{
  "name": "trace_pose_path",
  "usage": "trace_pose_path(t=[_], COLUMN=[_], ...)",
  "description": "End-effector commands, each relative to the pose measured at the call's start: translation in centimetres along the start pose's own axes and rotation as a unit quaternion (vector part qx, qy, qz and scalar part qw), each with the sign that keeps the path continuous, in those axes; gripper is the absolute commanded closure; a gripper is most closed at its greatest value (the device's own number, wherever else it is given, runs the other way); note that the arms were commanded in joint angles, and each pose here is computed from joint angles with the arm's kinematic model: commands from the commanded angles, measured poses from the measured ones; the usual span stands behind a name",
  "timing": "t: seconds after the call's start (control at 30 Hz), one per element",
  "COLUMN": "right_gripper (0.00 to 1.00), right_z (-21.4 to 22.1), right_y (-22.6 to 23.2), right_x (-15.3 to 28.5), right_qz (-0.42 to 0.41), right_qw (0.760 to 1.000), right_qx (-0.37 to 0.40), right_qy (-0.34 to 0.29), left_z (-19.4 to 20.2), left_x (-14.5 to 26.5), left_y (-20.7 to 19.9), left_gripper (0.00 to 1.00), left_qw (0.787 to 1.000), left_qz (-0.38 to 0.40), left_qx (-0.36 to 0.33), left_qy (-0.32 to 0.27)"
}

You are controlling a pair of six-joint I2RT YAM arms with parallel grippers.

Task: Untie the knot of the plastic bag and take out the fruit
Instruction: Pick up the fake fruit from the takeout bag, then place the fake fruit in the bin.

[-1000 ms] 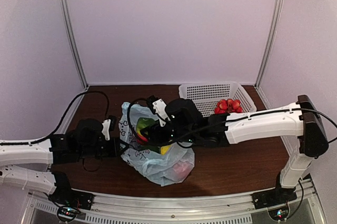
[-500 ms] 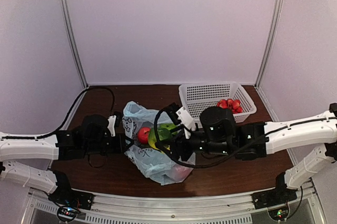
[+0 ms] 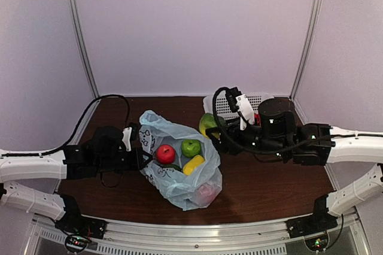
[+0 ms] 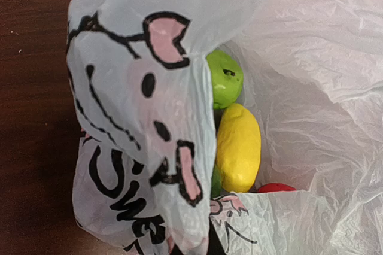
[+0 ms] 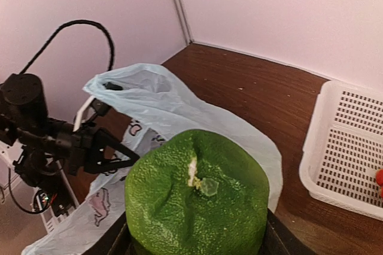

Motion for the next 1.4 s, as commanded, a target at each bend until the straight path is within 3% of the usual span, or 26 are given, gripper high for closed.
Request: trace_pose_path(t=[0.0,0.23,0.57,0.8,1.0,1.1,1.37], right_gripper=[0.49,0.49,0.48,0.42,0.17,0.10,0.08], right_z=[-0.1,1.5,5.7,8.6,9.4,9.2,7.3], right_y=[-7.3,-18.3,-28.8,-31.8,-32.6,-32.7,-31.9], right_x=[0.3,-0.9,-7.4,-9.5,-9.9,-9.8,-9.1], right_qz=[0.136,0.247,0.263,0.269,0.273,0.274,0.259], right_qw=[0.990,0.965,0.949,0.938,0.934,0.934,0.942], right_qx=[-0.010,-0.043,-0.069,-0.076,-0.079,-0.080,-0.081], right_qy=[0.033,0.079,0.161,0.206,0.218,0.215,0.196], left_z=[-1.1,-1.4,-1.6,-1.5,-1.4,-1.3,-1.4], left_x=[0.3,0.4,0.6,0.5,0.3,0.1,0.3], left_y=[-0.9,-1.0,-1.2,-0.6,-0.5,-0.3,-0.6], left_gripper=[1.00,1.00,1.00,1.00,1.00,1.00,1.00], left_qw=[1.000,1.000,1.000,1.000,1.000,1.000,1.000], left_qz=[0.006,0.011,0.018,0.005,-0.001,-0.006,0.003], left_qx=[-0.006,-0.006,-0.001,-0.002,-0.006,-0.007,-0.012], left_qy=[-0.006,-0.006,-0.008,-0.008,-0.004,-0.003,-0.005])
Point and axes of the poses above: each gripper's point midway between its finger pads, its own x axis back along the fingers, its own y axis along the line the jaws close on, z = x × y, the point moved 1 cm from there along x, back along the fingers, and after that the axes turned 7 degrees about x, right-handed, at the moved point
